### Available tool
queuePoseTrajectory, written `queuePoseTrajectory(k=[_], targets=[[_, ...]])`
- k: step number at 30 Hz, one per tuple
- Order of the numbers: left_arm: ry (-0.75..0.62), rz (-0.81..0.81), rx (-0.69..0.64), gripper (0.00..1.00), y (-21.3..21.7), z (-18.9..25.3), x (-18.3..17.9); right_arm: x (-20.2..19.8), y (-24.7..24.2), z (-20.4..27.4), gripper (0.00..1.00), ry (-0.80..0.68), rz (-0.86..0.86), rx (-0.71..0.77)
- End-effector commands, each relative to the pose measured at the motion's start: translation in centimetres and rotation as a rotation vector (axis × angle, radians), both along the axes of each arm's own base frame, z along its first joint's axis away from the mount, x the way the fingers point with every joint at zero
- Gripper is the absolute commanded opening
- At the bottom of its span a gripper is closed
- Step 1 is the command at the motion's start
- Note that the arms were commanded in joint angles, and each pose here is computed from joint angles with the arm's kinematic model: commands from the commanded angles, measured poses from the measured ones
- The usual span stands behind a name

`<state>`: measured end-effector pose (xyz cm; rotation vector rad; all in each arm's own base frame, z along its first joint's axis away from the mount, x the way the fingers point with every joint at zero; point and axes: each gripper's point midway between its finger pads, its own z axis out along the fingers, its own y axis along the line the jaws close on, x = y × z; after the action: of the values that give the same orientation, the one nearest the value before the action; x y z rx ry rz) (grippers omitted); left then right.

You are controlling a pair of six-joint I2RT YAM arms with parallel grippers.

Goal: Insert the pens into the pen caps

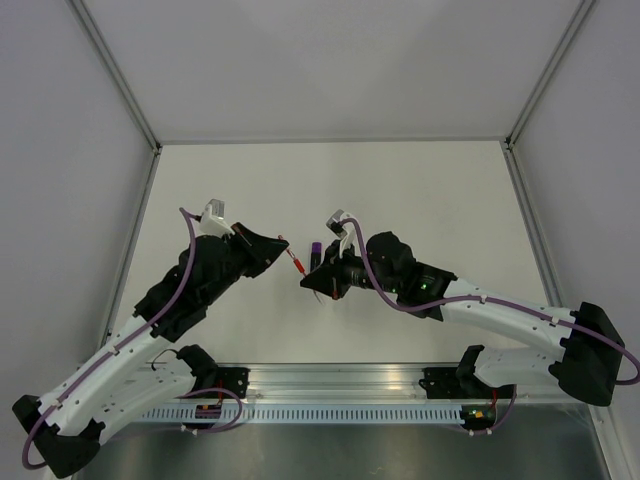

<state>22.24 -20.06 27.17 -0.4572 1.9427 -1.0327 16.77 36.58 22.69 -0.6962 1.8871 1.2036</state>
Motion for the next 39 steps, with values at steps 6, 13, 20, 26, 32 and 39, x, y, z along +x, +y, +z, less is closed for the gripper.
queuePoseTrajectory(k=[6, 13, 20, 26, 32, 39], targets=[[-0.037, 0.005, -0.064, 0.02, 0.1, 1.7, -0.3, -0.3, 0.7, 1.1, 0.0, -0.01, 0.02, 0.035], [-0.04, -0.005, -0.062, 0.02, 0.1, 1.8, -0.5, -0.3, 0.7, 1.1, 0.0, -0.013, 0.02, 0.032], [-0.024, -0.02, -0.066, 0.02, -0.2, 0.7, -0.7, -0.3, 0.6, 1.1, 0.0, -0.015, 0.015, 0.033], [-0.024, -0.065, -0.047, 0.02, -0.9, -0.2, -0.9, -0.1, 0.9, 0.9, 0.0, -0.011, 0.012, 0.026], [-0.027, -0.098, -0.052, 0.02, -1.6, -0.8, -1.0, 0.2, 0.7, 0.6, 0.0, -0.007, -0.005, 0.017], [-0.04, -0.172, -0.014, 0.02, -2.6, -2.3, -1.3, 0.9, 0.3, 0.9, 0.0, -0.019, -0.05, 0.022]])
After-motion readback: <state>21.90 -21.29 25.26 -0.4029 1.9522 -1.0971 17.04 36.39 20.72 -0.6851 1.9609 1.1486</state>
